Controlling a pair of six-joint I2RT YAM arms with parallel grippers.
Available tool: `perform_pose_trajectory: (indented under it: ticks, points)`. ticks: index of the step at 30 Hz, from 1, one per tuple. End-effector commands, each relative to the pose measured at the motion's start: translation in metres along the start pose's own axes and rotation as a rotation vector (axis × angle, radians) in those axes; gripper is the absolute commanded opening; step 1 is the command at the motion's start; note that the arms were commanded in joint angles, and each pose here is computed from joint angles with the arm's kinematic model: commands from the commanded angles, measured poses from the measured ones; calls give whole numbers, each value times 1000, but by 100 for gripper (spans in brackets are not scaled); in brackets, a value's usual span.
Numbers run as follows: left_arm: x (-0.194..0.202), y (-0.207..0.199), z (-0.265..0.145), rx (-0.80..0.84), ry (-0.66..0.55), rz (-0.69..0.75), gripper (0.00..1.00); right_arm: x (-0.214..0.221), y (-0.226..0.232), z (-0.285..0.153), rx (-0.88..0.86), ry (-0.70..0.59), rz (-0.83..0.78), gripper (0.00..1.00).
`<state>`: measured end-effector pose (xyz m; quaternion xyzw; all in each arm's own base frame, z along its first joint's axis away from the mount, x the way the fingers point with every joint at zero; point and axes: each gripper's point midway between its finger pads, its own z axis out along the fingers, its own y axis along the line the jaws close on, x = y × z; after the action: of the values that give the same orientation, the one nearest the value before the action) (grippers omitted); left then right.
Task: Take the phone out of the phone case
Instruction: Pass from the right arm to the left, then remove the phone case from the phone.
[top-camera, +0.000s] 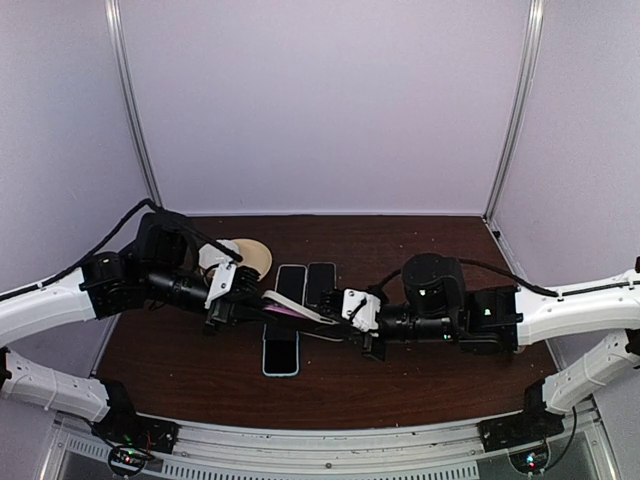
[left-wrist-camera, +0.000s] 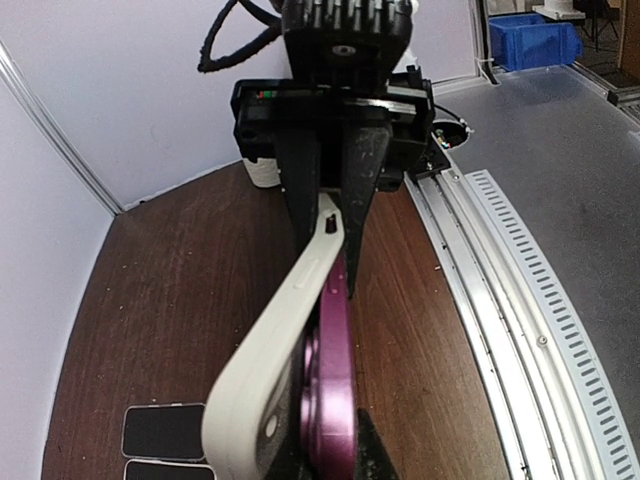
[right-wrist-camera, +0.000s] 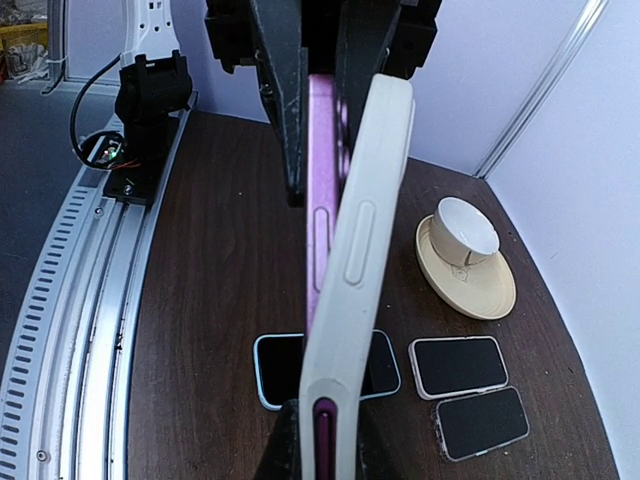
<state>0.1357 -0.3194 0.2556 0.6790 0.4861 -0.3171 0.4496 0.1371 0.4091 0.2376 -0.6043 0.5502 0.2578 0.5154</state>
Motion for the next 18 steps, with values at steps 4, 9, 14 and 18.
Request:
perform_pose_trajectory:
  ticks: [4, 9, 14, 18]
  points:
    - [-12, 21, -2, -96, -14, 104, 0, -53, 3, -19, 39, -222, 16, 26]
    - [-11, 17, -3, -93, -16, 139, 0, -40, 2, -25, 51, -172, 51, 58]
    - [-9, 14, -4, -89, -14, 164, 0, -33, 1, -32, 64, -142, 66, 67]
    - [-5, 13, -4, -89, -3, 188, 0, -29, 3, -37, 50, -114, 77, 68]
